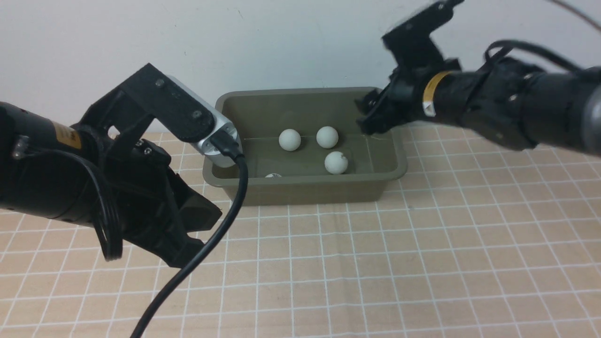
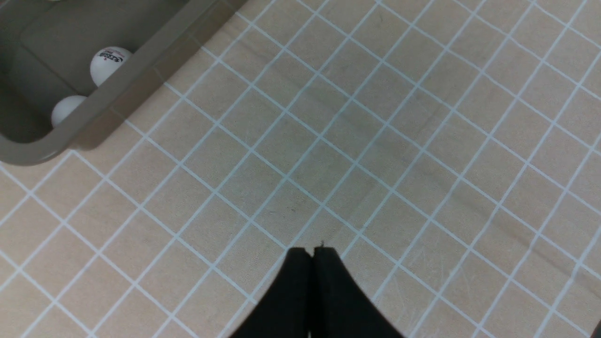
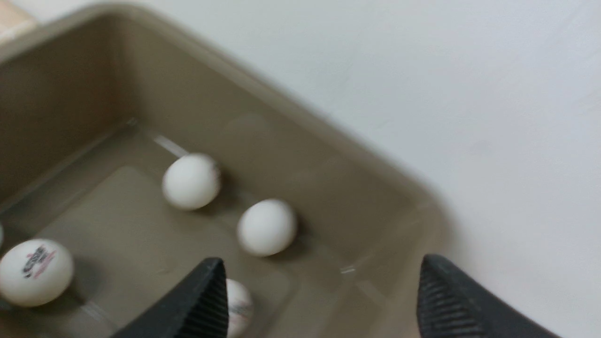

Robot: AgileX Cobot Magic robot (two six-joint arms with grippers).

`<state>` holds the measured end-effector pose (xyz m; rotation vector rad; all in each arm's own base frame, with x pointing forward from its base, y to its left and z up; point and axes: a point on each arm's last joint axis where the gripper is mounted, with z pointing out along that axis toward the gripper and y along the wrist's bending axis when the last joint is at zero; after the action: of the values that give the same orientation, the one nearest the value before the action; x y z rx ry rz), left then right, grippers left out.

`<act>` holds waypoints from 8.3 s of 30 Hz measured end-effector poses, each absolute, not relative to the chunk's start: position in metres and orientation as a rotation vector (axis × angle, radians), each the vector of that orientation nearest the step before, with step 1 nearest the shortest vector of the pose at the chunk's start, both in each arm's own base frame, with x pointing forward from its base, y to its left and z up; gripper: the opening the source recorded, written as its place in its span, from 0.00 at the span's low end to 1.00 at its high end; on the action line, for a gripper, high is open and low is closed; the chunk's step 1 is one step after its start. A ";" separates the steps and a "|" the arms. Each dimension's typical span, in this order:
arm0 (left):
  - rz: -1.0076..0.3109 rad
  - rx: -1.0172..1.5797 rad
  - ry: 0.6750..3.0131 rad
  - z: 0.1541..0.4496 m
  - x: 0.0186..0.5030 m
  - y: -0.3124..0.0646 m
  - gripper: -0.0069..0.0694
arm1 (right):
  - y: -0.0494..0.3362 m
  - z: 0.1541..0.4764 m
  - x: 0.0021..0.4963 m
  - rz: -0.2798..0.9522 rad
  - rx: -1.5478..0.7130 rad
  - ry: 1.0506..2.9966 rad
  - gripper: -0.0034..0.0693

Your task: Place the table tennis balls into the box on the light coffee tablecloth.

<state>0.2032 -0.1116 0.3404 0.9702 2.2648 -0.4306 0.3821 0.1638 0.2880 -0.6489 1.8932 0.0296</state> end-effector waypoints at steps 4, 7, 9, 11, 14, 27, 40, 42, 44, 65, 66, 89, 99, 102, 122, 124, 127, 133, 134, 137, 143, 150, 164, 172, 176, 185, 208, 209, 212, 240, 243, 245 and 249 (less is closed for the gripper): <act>-0.431 0.970 2.265 0.340 0.203 -0.112 0.00 | 0.126 0.365 0.336 -0.133 -0.519 1.890 0.54; -0.431 0.970 2.265 0.340 0.203 -0.112 0.00 | 0.107 0.391 0.307 -0.134 -0.386 1.943 0.41; -0.431 0.970 2.265 0.340 0.203 -0.112 0.00 | 0.097 0.408 0.286 -0.096 -0.303 1.964 0.32; -0.432 0.967 2.262 0.341 0.203 -0.112 0.00 | 0.082 0.428 0.253 -0.035 -0.207 1.991 0.15; -0.439 0.958 2.256 0.341 0.204 -0.112 0.00 | 0.071 0.443 0.223 -0.003 -0.201 1.998 0.06; -0.464 1.014 2.163 0.345 0.205 -0.117 0.00 | 0.058 0.428 0.107 0.184 -0.858 2.096 0.02; -0.485 1.042 2.127 0.346 0.205 -0.119 0.00 | 0.026 0.329 0.039 0.260 -0.582 1.714 0.02; -0.484 1.044 2.125 0.346 0.205 -0.119 0.00 | 0.022 0.311 0.037 0.231 -0.572 1.780 0.02; -0.483 1.046 2.124 0.346 0.205 -0.119 0.00 | 0.019 0.299 0.036 0.202 -0.561 1.828 0.02; -0.654 0.918 2.007 0.359 0.208 -0.130 0.00 | 0.012 0.262 0.049 0.032 -0.539 1.825 0.02; -0.663 0.909 2.004 0.360 0.208 -0.130 0.00 | 0.012 0.262 0.049 0.031 -0.539 1.825 0.02; -0.677 0.895 1.921 0.365 0.211 -0.133 0.00 | 0.012 0.262 0.049 0.032 -0.538 1.825 0.02; -0.642 0.831 1.640 0.417 0.134 -0.102 0.00 | 0.012 0.262 0.049 0.033 -0.537 1.824 0.02; -0.590 0.806 1.544 0.424 0.097 -0.084 0.00 | 0.012 0.262 0.049 0.033 -0.537 1.824 0.02; -0.132 0.422 1.699 0.275 0.085 -0.030 0.00 | 0.012 0.263 0.049 0.033 -0.535 1.822 0.02; -0.120 0.349 1.741 0.258 0.081 -0.024 0.00 | 0.012 0.263 0.049 0.033 -0.535 1.822 0.02; -0.098 0.226 1.794 0.238 0.074 -0.015 0.00 | 0.012 0.263 0.049 0.033 -0.535 1.822 0.02; 0.034 0.107 1.839 0.208 0.062 -0.004 0.00 | 0.012 0.263 0.049 0.033 -0.535 1.822 0.02; 0.055 0.090 1.845 0.202 0.060 -0.002 0.00 | 0.012 0.263 0.049 0.033 -0.535 1.822 0.02; 0.089 0.053 1.866 0.189 0.057 0.001 0.00 | 0.012 0.263 0.049 0.033 -0.535 1.822 0.02; 0.096 0.036 1.907 0.170 0.052 0.002 0.00 | 0.012 0.263 0.049 0.033 -0.535 1.822 0.02; 0.104 0.011 1.903 0.170 0.052 0.004 0.00 | 0.012 0.263 0.049 0.033 -0.535 1.822 0.02; 0.124 -0.033 1.901 0.170 0.051 0.007 0.00 | 0.012 0.263 0.049 0.033 -0.535 1.822 0.02; 0.040 -0.083 1.885 0.170 0.052 0.004 0.00 | 0.012 0.263 0.049 0.033 -0.535 1.822 0.02; 0.033 -0.087 1.884 0.170 0.052 0.004 0.00 | 0.012 0.263 0.049 0.033 -0.535 1.822 0.02; 0.030 -0.089 1.883 0.170 0.052 0.003 0.00 | 0.012 0.263 0.049 0.033 -0.535 1.822 0.02; 0.027 -0.091 1.883 0.170 0.052 0.003 0.00 | -0.007 0.253 0.053 -0.170 0.012 1.551 0.02; 0.027 -0.091 1.883 0.170 0.052 0.003 0.00 | -0.008 0.246 0.053 -0.177 0.027 1.558 0.02; 0.027 -0.091 1.883 0.170 0.052 0.003 0.00 | -0.009 0.219 0.052 -0.172 0.082 1.587 0.02; 0.026 -0.092 1.883 0.170 0.052 0.003 0.00 | -0.005 0.179 0.054 -0.096 0.001 1.803 0.02; 0.026 -0.092 1.883 0.170 0.052 0.003 0.00 | -0.005 0.179 0.054 -0.096 0.001 1.803 0.02; 0.026 -0.092 1.883 0.170 0.052 0.003 0.00 | -0.005 0.179 0.054 -0.096 0.001 1.803 0.02; 0.026 -0.092 1.883 0.170 0.052 0.003 0.00 | -0.005 0.179 0.054 -0.097 0.000 1.803 0.02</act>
<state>0.0520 0.0033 0.1705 -0.0917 1.8829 0.0256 0.0540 -0.0052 0.1785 -0.0001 1.8030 -0.0972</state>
